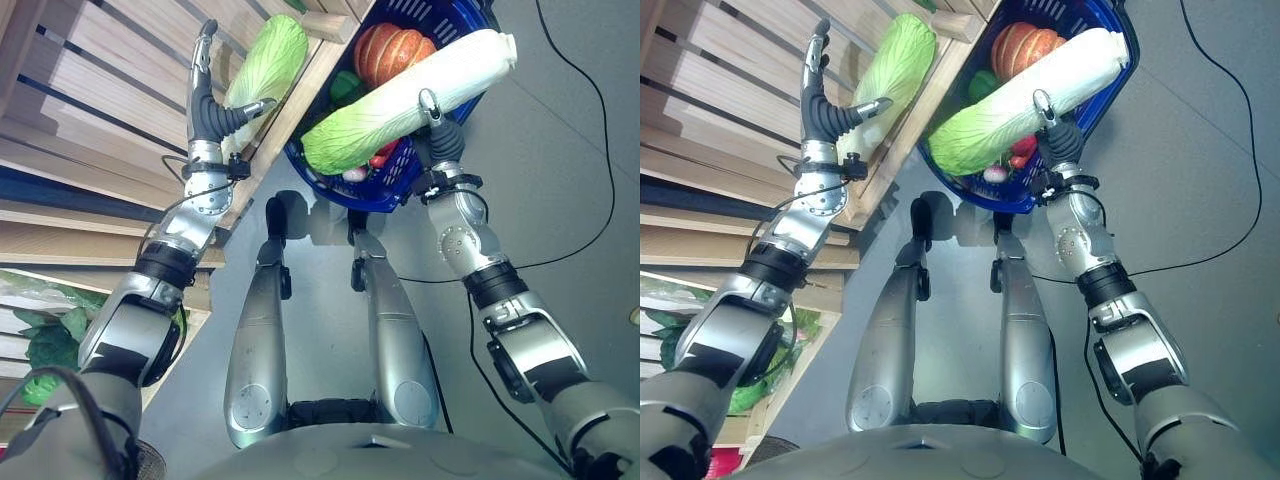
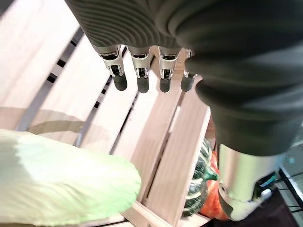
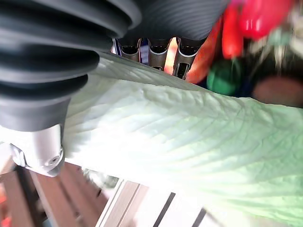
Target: Pick up fruits and vegetables into the basket
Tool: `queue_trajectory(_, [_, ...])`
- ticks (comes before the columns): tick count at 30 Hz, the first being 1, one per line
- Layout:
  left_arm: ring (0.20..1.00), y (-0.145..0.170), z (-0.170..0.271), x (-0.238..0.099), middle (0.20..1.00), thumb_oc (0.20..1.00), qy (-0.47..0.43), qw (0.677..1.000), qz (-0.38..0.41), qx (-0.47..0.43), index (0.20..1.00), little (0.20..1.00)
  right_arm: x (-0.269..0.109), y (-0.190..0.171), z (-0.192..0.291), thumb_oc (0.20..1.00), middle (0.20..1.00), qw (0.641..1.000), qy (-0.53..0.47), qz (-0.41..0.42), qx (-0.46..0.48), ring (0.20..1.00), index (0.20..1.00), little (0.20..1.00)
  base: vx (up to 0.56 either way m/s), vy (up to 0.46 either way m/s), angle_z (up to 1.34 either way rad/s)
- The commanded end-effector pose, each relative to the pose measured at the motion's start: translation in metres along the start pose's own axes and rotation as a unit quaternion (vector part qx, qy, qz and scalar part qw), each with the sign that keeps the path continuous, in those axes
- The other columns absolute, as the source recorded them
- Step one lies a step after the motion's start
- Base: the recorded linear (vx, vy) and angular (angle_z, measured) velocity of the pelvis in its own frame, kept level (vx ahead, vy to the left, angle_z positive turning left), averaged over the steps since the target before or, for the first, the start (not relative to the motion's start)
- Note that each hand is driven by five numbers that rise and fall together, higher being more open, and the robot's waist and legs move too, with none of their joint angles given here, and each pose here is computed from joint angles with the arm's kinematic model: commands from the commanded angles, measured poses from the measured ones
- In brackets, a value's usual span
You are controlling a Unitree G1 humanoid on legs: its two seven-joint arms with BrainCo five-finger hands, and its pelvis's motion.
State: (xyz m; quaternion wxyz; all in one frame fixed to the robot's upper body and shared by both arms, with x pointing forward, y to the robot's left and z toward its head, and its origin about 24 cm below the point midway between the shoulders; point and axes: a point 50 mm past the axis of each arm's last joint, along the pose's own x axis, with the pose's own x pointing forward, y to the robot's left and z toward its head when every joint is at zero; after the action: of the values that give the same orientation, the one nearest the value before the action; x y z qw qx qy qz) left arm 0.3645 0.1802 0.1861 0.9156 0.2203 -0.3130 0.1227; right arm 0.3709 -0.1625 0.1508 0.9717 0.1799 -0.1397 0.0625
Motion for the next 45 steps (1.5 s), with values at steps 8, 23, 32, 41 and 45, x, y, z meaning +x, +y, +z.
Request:
queue_trajectory(8, [1.0,0.007,0.019,0.025,1.0,1.0,-0.034,0.999,0.029,-0.022,1.0,1.0,0.03,-0.029,0.045,0.2,0.2,0.986,-0.013,-0.088,-0.143,0.2,0.2,0.2,0.0,0.0,0.0])
queue_trajectory(23, [1.0,-0.008,0.029,0.034,1.0,1.0,-0.047,0.998,0.006,-0.036,1.0,1.0,0.043,-0.064,0.039,0.2,0.2,0.941,0.113,-0.194,-0.254,0.2,0.2,0.2,0.0,0.001,0.01])
queue_trajectory(32, [1.0,-0.018,0.033,0.032,1.0,1.0,-0.052,0.998,0.004,-0.046,1.0,1.0,0.04,-0.077,0.036,0.2,0.2,0.924,0.161,-0.24,-0.249,0.2,0.2,0.2,0.0,0.0,0.0])
queue_trajectory(41, [1.0,-0.021,0.034,0.029,1.0,1.0,-0.054,0.997,0.008,-0.05,1.0,1.0,0.033,-0.088,0.035,1.0,1.0,0.913,0.183,-0.279,-0.236,1.0,1.0,1.0,0.0,0.0,0.0])
queue_trajectory(45, [1.0,-0.021,0.032,0.028,1.0,1.0,-0.049,0.998,0.01,-0.048,1.0,1.0,0.032,-0.091,0.036,1.0,1.0,0.911,0.18,-0.29,-0.231,1.0,1.0,1.0,0.0,0.0,0.0])
